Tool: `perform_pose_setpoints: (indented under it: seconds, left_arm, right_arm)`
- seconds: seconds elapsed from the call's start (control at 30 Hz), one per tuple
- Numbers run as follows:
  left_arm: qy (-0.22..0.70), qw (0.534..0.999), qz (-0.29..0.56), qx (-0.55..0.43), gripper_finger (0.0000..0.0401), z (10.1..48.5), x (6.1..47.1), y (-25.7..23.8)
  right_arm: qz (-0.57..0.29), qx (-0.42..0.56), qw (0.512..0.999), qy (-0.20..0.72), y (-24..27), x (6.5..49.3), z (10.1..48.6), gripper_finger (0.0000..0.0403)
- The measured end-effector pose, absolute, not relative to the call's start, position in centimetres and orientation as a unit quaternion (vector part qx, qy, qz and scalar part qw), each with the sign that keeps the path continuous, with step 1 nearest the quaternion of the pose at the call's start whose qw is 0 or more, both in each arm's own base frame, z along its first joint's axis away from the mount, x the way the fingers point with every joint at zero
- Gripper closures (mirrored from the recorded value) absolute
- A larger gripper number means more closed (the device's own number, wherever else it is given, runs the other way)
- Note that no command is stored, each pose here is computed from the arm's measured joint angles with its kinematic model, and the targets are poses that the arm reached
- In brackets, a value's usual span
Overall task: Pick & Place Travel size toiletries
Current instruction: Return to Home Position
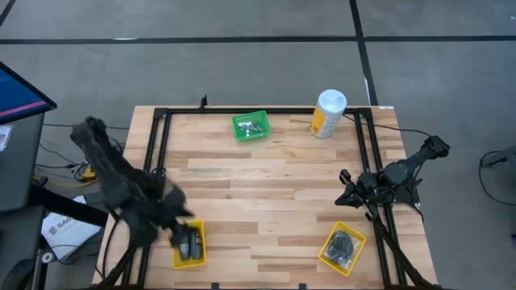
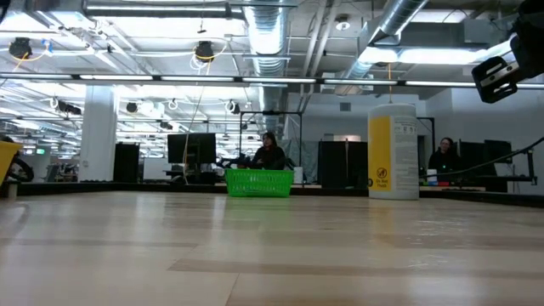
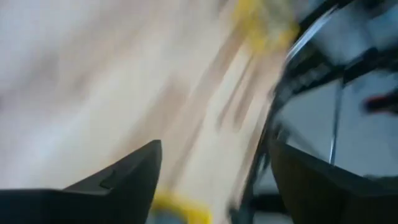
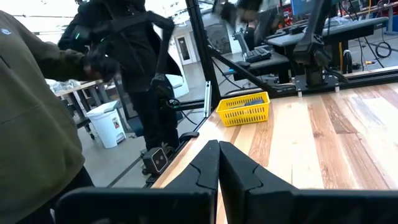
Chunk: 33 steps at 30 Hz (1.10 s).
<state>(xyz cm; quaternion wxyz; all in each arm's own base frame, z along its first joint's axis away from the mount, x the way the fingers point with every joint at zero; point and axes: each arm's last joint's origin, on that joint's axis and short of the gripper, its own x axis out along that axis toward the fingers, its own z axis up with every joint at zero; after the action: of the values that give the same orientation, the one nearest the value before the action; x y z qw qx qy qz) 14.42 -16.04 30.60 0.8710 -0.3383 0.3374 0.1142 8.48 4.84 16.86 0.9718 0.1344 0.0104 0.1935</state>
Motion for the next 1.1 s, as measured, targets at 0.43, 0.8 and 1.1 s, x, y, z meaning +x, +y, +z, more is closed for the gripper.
perform_pose_setpoints:
  seconds: [0.43, 0.8, 1.1]
  left_arm:
    - [0.040, 0.986, -0.031, -0.159, 0.0258, 39.1, 4.6, -2.6]
    - [-0.059, 0.974, -0.137, -0.168, 0.0336, 29.1, 3.7, -2.0]
    - [-0.048, 0.973, -0.153, -0.166, 0.0375, 21.2, 6.2, -5.6]
  right_arm:
    - [0.194, 0.134, 0.972, 0.010, 4.8, 8.5, 16.9, 0.0403]
    - [0.194, 0.134, 0.972, 0.010, 4.8, 8.5, 16.9, 0.0403]
    - [0.193, 0.134, 0.972, 0.011, 4.8, 8.5, 16.8, 0.0403]
